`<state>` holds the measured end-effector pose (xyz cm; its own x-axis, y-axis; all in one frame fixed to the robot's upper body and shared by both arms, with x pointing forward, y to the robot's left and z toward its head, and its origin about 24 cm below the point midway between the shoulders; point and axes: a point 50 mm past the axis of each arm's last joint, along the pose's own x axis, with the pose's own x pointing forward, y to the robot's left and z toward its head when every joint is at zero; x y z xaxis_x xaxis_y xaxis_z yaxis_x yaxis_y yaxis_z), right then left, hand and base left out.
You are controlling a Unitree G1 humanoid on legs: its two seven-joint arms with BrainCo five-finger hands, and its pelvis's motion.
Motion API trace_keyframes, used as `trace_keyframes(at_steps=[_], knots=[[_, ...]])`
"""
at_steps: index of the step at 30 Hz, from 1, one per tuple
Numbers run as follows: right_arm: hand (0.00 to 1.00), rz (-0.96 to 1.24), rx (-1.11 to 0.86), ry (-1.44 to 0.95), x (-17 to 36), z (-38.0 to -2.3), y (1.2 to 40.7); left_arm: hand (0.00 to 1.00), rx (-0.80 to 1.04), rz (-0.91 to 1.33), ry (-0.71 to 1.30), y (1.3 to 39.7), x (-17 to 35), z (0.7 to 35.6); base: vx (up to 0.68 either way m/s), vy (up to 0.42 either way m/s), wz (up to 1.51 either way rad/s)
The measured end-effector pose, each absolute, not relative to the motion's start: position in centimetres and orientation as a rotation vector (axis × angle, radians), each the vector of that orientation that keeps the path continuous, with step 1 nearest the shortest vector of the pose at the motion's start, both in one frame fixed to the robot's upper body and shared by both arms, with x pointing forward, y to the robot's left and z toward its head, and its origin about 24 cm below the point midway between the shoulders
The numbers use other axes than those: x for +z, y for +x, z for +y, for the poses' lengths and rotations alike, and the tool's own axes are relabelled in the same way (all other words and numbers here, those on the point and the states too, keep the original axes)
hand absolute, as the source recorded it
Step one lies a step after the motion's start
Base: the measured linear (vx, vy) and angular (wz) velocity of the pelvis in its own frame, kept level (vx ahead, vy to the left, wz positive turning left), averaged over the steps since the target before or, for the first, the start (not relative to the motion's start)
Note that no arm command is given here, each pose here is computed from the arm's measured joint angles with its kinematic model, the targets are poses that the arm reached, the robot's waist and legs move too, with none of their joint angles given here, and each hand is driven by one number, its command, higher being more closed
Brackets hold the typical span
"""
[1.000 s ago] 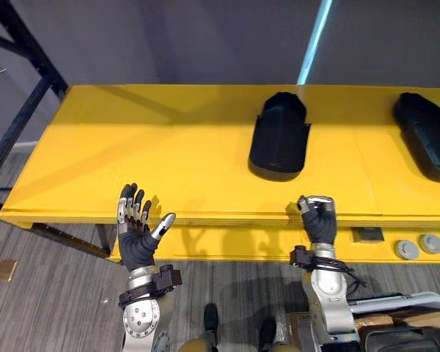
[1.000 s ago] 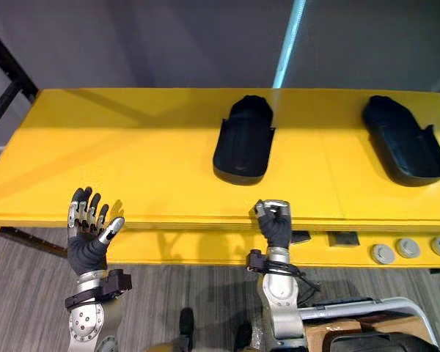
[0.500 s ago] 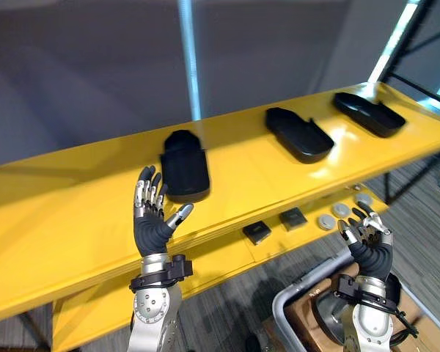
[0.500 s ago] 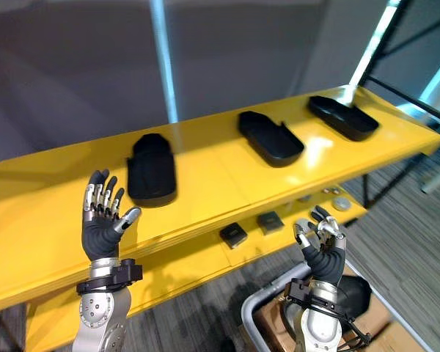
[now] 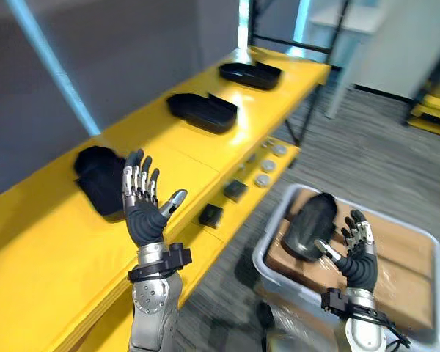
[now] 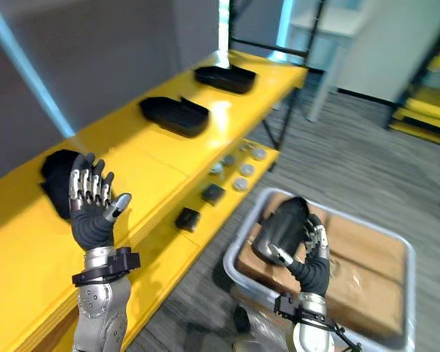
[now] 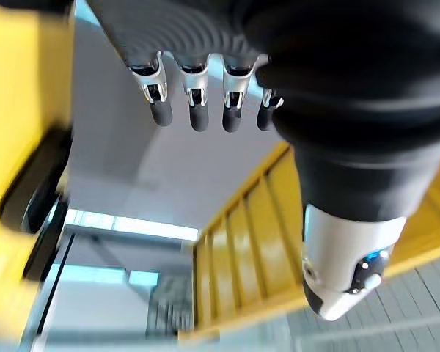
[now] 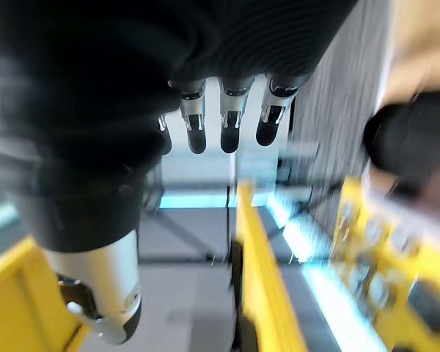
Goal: Walk over and take plastic housings, then place them on the shelf
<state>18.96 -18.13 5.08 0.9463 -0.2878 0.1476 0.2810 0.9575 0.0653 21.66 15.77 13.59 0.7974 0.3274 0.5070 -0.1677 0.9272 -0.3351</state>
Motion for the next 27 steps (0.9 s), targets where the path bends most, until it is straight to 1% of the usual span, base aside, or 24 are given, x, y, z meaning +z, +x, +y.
trace_keyframes(at_steps=[4,8,11,13,15,17,19,20,23,24,25,27], knots=[[0.0,-0.064,-0.284,0.04,2.8,-18.1,19.5,0.0,0.313,-0.587,-0.26,21.7,13.3,16.8,-0.13,-0.029,-1.05],[0.0,-0.015,-0.265,0.031,2.0,-18.2,19.5,0.0,0.327,-0.553,-0.272,21.9,12.8,16.8,-0.07,-0.138,-0.45],[0.0,-0.019,-0.257,0.025,2.0,-18.2,20.0,0.0,0.377,-0.534,-0.224,22.4,12.2,17.6,-0.04,-0.105,-0.29],[0.0,-0.037,-0.247,0.013,2.4,-18.3,20.8,0.0,0.419,-0.441,-0.196,23.1,10.2,18.1,-0.01,-0.061,0.0],[0.0,-0.037,-0.247,-0.002,2.4,-18.5,21.6,0.0,0.42,-0.341,-0.184,23.6,8.1,17.9,0.01,-0.031,0.26],[0.0,-0.033,-0.257,-0.032,2.3,-18.6,23.0,0.0,0.4,-0.207,-0.161,24.2,5.3,17.4,0.0,-0.002,0.35],[0.0,-0.051,-0.28,-0.039,3.0,-18.8,25.7,0.0,0.367,-0.041,-0.096,24.3,1.9,16.8,-0.03,0.019,0.3],[0.0,-0.059,-0.293,-0.039,3.4,-18.9,26.4,0.0,0.353,-0.008,-0.074,24.3,1.2,16.5,-0.05,0.024,0.34],[0.0,-0.142,-0.381,-0.03,6.8,-19.4,30.9,0.0,0.315,0.133,-0.026,23.1,-1.8,16.3,-0.06,0.027,0.33],[0.0,-0.151,-0.388,-0.031,7.2,-19.5,31.2,0.0,0.311,0.143,-0.022,23.0,-2.0,16.3,-0.08,0.032,0.26],[0.0,-0.191,-0.433,-0.028,9.3,-20.1,33.0,0.0,0.289,0.192,0.003,22.7,-3.1,16.4,-0.08,0.024,0.18],[0.0,-0.226,-0.469,-0.022,11.6,-20.5,34.8,0.0,0.276,0.243,0.026,22.2,-4.2,16.6,-0.09,0.026,0.1]])
